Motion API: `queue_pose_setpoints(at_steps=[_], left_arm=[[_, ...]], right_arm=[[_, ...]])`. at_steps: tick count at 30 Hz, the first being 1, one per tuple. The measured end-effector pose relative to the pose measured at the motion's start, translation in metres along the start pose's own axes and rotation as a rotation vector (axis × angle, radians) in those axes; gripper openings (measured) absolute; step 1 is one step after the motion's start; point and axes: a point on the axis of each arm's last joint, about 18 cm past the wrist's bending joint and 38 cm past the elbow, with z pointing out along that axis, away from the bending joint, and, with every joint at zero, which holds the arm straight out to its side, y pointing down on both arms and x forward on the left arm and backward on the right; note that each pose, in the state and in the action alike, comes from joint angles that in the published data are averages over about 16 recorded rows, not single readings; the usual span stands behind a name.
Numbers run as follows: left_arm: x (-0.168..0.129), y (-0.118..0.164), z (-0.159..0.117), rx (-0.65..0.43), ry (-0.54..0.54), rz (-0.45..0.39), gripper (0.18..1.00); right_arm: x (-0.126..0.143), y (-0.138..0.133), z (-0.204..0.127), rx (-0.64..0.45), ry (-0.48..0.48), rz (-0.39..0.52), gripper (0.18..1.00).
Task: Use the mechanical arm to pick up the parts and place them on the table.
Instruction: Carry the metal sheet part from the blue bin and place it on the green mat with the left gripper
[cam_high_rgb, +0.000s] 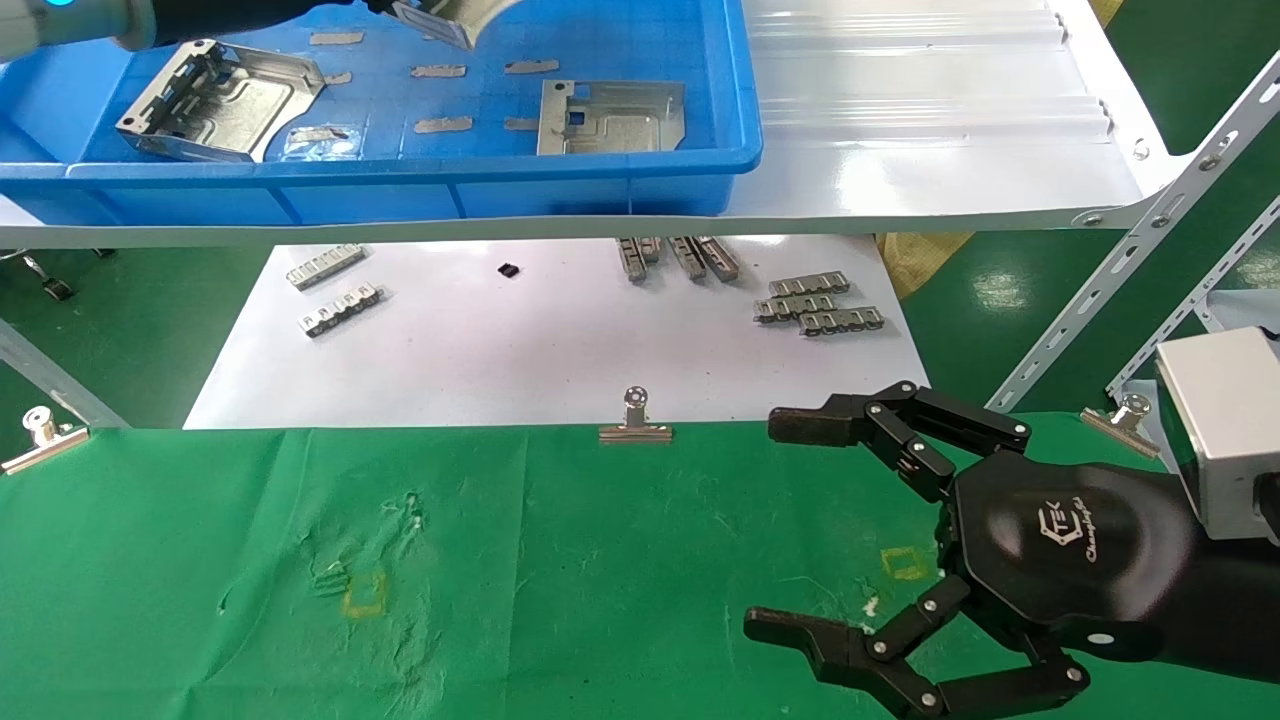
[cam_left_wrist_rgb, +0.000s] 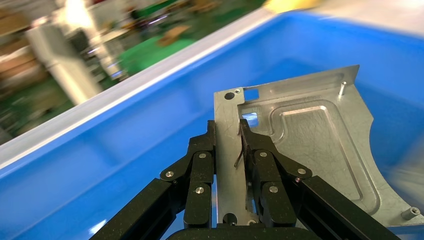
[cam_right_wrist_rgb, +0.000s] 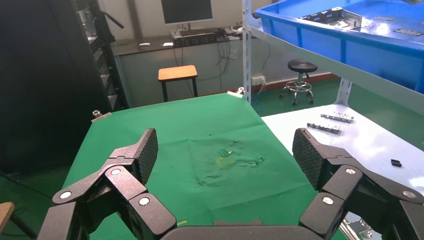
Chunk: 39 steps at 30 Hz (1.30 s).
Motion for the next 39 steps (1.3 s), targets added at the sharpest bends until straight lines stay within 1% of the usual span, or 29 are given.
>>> queue_pose_setpoints(at_steps=[5, 11, 16, 21, 26, 31, 35, 39], left_arm=[[0.013, -0.011, -0.027, 0.073, 0.147, 0.060, 0.268], [0.029, -0.015, -0.062, 0.141, 0.306, 0.145, 0.266], [0.038, -0.013, -0.085, 0.171, 0.390, 0.219, 0.263], [0.044, -0.006, -0.104, 0.190, 0.436, 0.301, 0.259], [0.053, 0.002, -0.125, 0.205, 0.471, 0.384, 0.255], [0.069, 0.016, -0.148, 0.206, 0.525, 0.450, 0.252], [0.084, 0.035, -0.163, 0.178, 0.582, 0.510, 0.250], [0.098, 0.062, -0.172, 0.127, 0.645, 0.590, 0.249]], right_arm=[[0.000, 0.000, 0.000, 0.000, 0.000, 0.000, 1.001], [0.000, 0.000, 0.000, 0.000, 0.000, 0.000, 1.001], [0.000, 0.000, 0.000, 0.000, 0.000, 0.000, 1.001], [0.000, 0.000, 0.000, 0.000, 0.000, 0.000, 1.001], [0.000, 0.000, 0.000, 0.000, 0.000, 0.000, 1.001], [0.000, 0.000, 0.000, 0.000, 0.000, 0.000, 1.001], [0.000, 0.000, 0.000, 0.000, 0.000, 0.000, 1.001], [0.000, 0.000, 0.000, 0.000, 0.000, 0.000, 1.001]])
